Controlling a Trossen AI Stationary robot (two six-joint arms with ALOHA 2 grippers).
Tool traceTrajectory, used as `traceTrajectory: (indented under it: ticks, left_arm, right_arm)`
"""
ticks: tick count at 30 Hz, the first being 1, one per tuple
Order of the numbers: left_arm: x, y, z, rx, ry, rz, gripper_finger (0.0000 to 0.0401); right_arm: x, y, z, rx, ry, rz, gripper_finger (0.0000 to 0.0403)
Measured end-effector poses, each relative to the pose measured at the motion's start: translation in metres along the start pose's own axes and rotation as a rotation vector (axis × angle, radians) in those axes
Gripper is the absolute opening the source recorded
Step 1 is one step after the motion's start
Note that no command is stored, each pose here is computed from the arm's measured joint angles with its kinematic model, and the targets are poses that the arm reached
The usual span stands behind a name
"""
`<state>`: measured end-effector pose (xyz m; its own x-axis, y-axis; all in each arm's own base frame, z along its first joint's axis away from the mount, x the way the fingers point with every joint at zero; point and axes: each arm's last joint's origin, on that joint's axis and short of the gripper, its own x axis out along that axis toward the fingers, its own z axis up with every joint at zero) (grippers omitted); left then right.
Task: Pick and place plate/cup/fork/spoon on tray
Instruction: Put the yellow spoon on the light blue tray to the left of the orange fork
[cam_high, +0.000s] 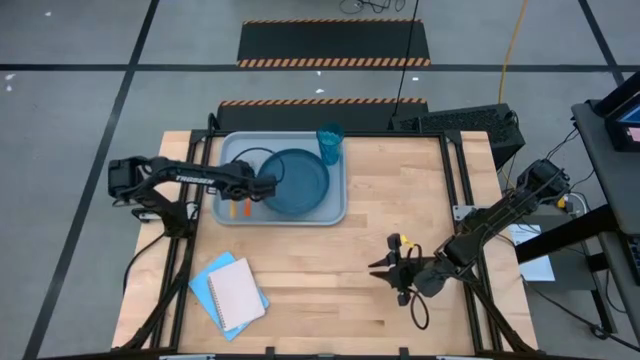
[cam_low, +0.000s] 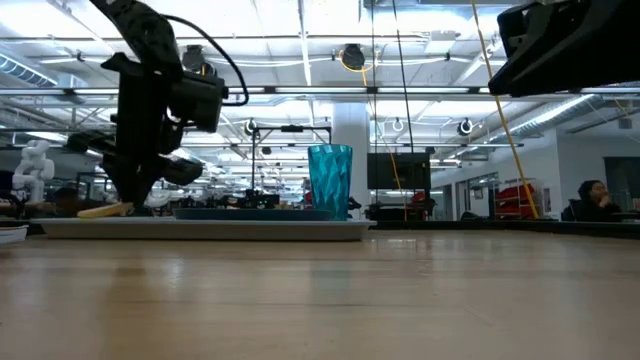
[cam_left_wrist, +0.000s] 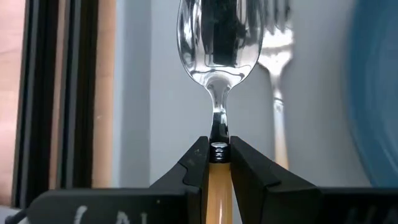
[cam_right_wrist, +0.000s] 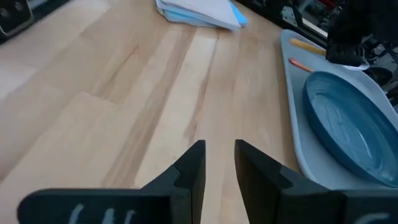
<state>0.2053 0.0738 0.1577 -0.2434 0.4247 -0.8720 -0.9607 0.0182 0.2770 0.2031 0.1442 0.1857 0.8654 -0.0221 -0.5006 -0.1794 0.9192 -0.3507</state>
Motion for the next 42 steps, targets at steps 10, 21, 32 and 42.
traceTrajectory:
  ticks: [10,21,32,42]
  left_arm:
    - [0.014,0.005,0.018,-0.036,0.035,-0.010,0.0051]
    - [0.017,0.007,0.023,-0.064,0.049,-0.005,0.0051]
    - [0.035,0.000,0.021,-0.039,0.088,0.066,0.0051]
    - [0.037,-0.001,0.020,-0.004,0.112,0.070,0.0060]
  right_arm:
    - [0.009,-0.016,-0.002,-0.048,0.031,-0.056,0.0080]
    - [0.021,-0.042,-0.005,-0.134,0.084,-0.141,0.0080]
    - [0.018,-0.062,-0.001,-0.111,0.057,-0.127,0.0080]
    - [0.017,-0.062,-0.001,-0.106,0.057,-0.127,0.0080]
